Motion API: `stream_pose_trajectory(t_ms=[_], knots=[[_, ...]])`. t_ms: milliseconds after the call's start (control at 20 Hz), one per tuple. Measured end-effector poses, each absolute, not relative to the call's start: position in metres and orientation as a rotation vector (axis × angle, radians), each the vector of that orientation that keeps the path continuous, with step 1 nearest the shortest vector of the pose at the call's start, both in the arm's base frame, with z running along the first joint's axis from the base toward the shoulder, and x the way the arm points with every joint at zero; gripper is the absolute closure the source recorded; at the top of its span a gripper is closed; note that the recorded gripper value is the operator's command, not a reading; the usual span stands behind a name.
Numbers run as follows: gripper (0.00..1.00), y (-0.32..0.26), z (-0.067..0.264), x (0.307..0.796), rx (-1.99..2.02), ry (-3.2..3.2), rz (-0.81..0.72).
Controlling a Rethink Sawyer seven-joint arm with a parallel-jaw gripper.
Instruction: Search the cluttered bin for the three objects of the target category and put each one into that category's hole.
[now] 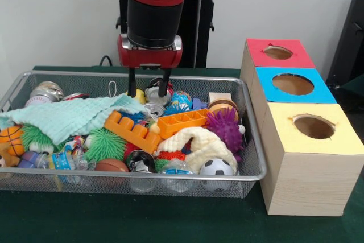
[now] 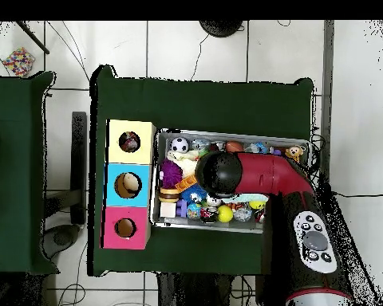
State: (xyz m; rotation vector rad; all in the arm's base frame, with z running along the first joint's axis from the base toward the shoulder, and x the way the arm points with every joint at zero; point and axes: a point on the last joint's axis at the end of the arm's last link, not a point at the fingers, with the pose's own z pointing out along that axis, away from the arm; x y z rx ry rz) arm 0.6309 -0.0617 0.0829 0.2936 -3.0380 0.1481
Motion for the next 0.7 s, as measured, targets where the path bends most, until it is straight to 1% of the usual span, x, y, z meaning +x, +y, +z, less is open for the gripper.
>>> stream_pose_trajectory(t_ms=[400,700], knots=[[0.0,-0.083,0.09,0.648,0.328,-3.062,0.234],[0.0,-0.108,0.087,0.662,0.333,-3.052,0.298]])
